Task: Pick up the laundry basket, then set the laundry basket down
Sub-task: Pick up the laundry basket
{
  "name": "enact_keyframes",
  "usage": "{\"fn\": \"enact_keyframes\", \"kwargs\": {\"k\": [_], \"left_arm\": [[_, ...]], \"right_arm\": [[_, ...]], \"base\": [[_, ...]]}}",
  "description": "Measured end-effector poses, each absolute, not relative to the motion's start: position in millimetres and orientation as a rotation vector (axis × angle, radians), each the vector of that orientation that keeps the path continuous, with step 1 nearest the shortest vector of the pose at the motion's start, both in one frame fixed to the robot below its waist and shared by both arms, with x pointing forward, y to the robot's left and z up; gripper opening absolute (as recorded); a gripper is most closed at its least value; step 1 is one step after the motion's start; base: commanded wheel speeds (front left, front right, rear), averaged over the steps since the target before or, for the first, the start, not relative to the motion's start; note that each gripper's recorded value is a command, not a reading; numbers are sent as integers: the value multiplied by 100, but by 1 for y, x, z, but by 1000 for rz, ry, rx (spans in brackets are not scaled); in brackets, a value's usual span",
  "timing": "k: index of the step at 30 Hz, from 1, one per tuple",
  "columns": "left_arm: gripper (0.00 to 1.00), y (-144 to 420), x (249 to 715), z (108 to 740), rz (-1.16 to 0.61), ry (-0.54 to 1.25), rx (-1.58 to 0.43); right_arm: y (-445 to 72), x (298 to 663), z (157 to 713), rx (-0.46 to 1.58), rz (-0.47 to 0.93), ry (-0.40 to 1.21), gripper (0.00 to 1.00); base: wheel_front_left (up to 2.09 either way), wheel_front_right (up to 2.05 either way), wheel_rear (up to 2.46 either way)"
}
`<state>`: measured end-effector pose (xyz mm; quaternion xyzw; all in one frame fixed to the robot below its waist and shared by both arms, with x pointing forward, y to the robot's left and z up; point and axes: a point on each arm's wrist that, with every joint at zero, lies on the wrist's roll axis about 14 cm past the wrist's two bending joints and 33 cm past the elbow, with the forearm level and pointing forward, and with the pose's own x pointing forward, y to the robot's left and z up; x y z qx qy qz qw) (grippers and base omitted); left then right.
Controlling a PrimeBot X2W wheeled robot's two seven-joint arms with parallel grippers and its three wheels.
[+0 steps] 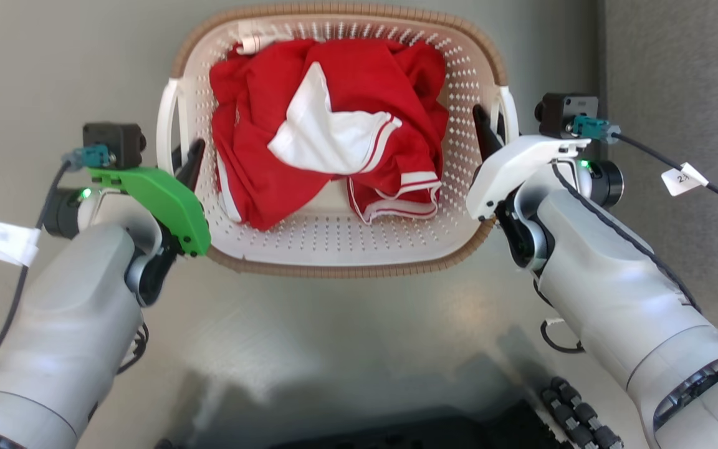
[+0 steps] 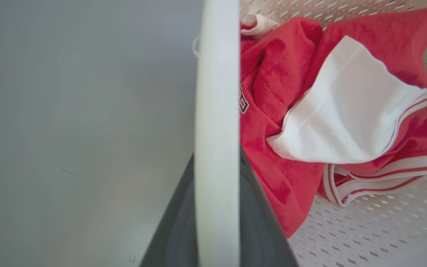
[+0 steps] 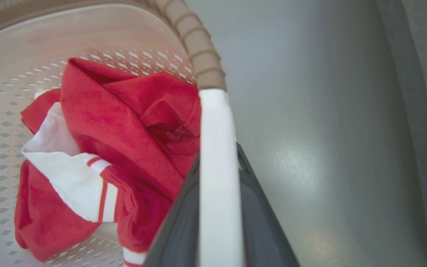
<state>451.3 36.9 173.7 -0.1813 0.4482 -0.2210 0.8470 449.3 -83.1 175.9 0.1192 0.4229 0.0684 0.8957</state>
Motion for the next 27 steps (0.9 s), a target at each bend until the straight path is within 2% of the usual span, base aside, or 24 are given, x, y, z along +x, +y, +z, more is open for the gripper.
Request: {"fn": "enact_keyframes", "kwargs": {"k": [18, 27], "left_arm": [[0, 39, 427, 235, -444, 942, -360], [0, 33, 406, 267, -440, 950, -366]], "right_arm": [[-76, 434, 244, 262, 229, 844, 0], [-80, 414, 275, 254, 257, 857, 0]], "base": [[0, 0, 0], [0, 0, 0]]}}
